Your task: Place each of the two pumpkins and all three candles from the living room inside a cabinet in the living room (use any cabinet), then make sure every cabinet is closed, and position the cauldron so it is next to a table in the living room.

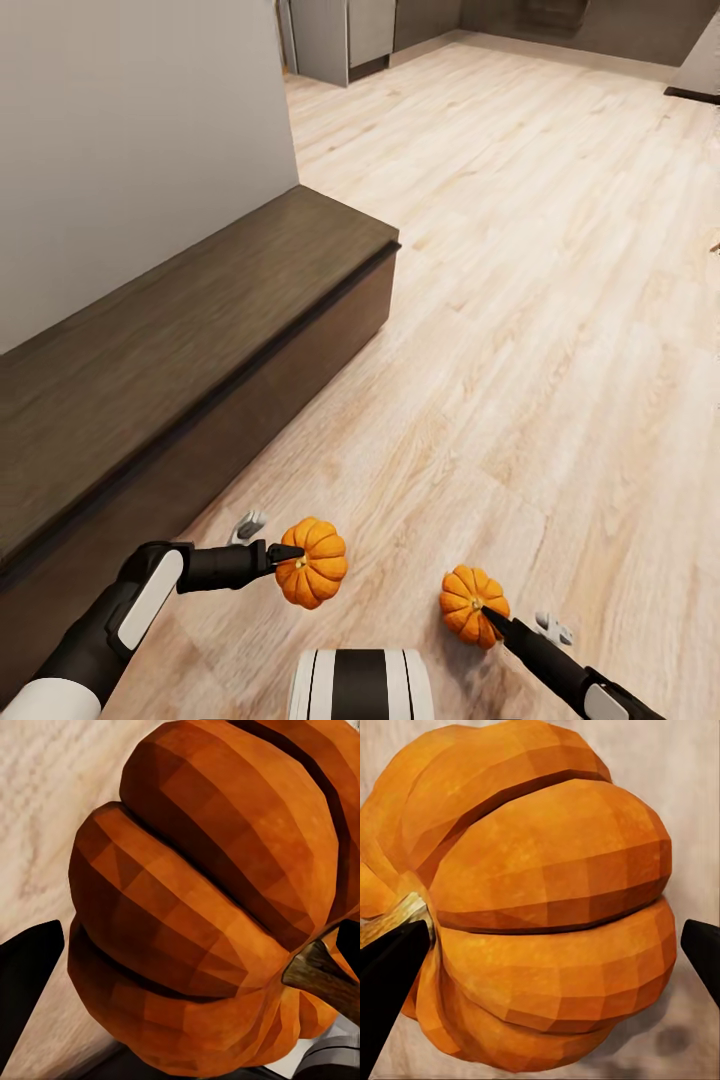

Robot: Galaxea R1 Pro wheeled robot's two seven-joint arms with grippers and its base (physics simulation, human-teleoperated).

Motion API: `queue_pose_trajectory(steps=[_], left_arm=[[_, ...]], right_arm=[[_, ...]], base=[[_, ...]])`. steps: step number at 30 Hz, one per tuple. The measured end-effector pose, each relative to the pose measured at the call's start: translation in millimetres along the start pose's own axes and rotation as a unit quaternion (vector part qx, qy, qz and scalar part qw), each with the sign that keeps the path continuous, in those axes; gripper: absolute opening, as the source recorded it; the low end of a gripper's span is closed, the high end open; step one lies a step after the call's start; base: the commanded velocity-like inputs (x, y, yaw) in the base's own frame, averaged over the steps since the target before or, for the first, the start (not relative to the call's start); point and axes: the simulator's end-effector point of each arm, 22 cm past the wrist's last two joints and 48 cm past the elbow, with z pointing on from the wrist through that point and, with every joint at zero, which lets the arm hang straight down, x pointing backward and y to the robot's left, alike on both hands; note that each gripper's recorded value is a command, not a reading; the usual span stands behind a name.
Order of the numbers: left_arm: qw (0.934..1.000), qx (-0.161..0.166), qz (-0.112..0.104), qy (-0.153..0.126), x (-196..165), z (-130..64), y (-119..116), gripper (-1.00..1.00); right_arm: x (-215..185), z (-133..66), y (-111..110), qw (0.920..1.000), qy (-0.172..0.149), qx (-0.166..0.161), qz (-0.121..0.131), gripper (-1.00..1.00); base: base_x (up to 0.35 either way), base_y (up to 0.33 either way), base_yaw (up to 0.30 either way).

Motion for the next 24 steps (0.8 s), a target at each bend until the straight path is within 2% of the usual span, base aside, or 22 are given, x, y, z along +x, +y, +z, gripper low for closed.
queue_pose_trajectory(steps=[11, 17, 24], left_arm=[[0.9998, 0.005, 0.015, -0.014, -8.2, -11.9, -17.4, -1.0], [0.9994, 0.007, 0.025, -0.021, -12.8, -18.6, -26.4, -1.0], [0.9989, 0.008, 0.035, -0.03, -17.2, -26.1, -37.6, -1.0]], right_arm=[[-17.0, -5.5, 18.0, 0.9997, -0.018, -0.017, -0.006, -1.0], [-24.7, -9.1, 28.6, 0.9992, -0.024, -0.028, -0.012, -1.0], [-35.2, -13.4, 38.1, 0.9987, -0.036, -0.034, -0.014, -1.0]], base=[[-0.001, 0.0, 0.0], [-0.147, 0.015, 0.0], [-0.018, 0.002, 0.0]])
